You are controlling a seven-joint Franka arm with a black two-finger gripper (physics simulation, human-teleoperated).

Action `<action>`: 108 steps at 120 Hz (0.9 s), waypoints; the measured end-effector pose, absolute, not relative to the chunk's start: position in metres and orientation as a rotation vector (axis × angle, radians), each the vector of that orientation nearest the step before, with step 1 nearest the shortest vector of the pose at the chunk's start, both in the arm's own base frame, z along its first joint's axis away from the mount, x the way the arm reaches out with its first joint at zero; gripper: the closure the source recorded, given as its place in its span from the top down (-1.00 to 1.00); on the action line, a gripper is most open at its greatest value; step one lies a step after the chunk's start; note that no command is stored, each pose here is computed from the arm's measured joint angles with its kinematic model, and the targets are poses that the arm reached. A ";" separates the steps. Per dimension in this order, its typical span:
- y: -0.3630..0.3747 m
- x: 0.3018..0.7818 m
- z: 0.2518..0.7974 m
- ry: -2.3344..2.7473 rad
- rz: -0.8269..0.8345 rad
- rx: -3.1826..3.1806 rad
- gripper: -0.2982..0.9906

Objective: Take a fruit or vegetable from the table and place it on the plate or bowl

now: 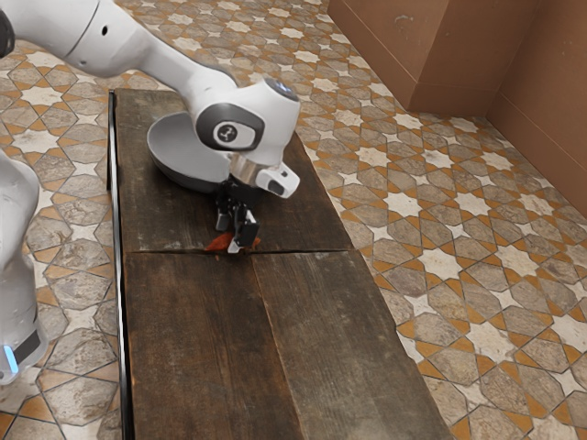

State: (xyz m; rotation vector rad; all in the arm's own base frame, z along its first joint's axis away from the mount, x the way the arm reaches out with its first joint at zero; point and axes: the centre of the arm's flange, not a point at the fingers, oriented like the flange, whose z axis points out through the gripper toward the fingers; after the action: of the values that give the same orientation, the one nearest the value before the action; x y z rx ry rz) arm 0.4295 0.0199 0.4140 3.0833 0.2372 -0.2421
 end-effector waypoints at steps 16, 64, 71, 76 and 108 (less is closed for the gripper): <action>0.020 0.431 0.414 0.243 -0.233 3.082 -0.08; 0.031 0.439 0.443 0.282 -0.104 3.072 -0.28; 0.048 0.445 0.468 0.317 -0.018 3.064 -0.28; 0.065 0.450 0.486 0.353 0.041 3.060 -0.28; 0.192 0.469 0.545 0.610 0.235 3.095 -0.30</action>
State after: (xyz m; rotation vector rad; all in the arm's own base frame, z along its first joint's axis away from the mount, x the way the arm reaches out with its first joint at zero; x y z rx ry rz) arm 0.4686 0.1925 0.5448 3.0952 0.6096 0.2346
